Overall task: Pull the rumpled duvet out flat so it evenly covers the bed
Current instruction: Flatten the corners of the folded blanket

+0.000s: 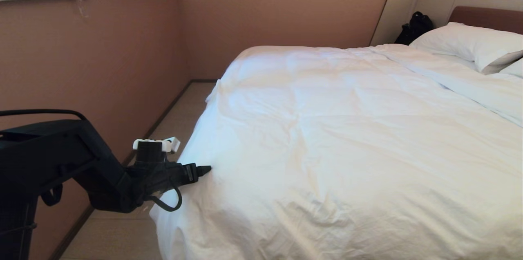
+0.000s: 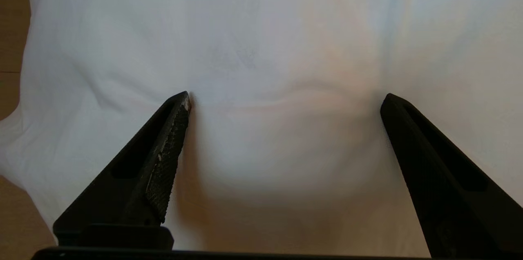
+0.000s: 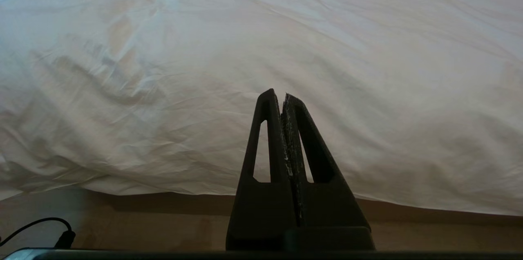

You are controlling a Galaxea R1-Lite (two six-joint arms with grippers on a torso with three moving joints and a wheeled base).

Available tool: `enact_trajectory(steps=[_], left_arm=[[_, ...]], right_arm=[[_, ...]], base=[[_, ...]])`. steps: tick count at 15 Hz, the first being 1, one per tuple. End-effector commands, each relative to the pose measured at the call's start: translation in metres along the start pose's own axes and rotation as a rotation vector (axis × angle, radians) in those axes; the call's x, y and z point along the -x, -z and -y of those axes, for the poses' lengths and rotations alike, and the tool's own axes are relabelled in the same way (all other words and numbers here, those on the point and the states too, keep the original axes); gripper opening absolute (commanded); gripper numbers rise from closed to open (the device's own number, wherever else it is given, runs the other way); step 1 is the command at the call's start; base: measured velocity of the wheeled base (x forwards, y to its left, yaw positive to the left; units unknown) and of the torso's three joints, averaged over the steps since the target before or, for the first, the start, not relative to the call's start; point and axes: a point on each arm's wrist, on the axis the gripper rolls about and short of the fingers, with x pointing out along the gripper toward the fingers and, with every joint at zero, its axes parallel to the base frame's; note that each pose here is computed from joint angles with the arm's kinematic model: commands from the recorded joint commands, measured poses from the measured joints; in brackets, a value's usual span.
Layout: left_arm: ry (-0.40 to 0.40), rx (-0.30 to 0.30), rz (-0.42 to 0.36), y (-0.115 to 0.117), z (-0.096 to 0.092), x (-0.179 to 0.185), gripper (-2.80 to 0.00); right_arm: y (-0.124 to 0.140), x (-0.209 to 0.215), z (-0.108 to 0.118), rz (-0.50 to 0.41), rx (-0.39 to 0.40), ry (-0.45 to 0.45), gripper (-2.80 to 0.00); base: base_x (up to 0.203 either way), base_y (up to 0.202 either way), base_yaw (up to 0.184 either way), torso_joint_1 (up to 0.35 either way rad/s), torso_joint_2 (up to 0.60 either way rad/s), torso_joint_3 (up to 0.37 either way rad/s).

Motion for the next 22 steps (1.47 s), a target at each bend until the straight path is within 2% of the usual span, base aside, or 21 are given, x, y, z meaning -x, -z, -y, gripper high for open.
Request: enact_trajectory(steps=[1, 9, 10, 19, 22], left_arm=[[0.006, -0.012, -0.007, 0.0028, 0.0013, -0.0023, 0.00], [-0.003, -0.012, -0.031, 0.0080, -0.0017, -0.0079, 0.00], [-0.002, -0.012, -0.033, 0.0086, -0.0012, -0.0080, -2.80], [0.001, -0.015, -0.025, 0.0066, 0.0002, -0.0063, -2.80], [-0.014, -0.068, -0.028, 0.0085, 0.0010, -0.0043, -2.80]], right_arm=[[-0.0001, 0.0000, 0.0000, 0.002, 0.000, -0.001, -2.80], [0.0000, 0.0000, 0.0000, 0.001, 0.000, -0.001, -2.80], [0.0000, 0.0000, 0.0000, 0.001, 0.000, -0.001, -2.80], [0.0000, 0.0000, 0.0000, 0.001, 0.000, -0.001, -2.80], [0.0000, 0.0000, 0.0000, 0.001, 0.000, -0.001, -2.80]], base=[[0.000, 0.000, 0.000, 0.000, 0.00, 0.000], [0.000, 0.000, 0.000, 0.000, 0.00, 0.000], [0.000, 0.000, 0.000, 0.000, 0.00, 0.000], [0.000, 0.000, 0.000, 0.000, 0.00, 0.000], [0.000, 0.000, 0.000, 0.000, 0.00, 0.000]])
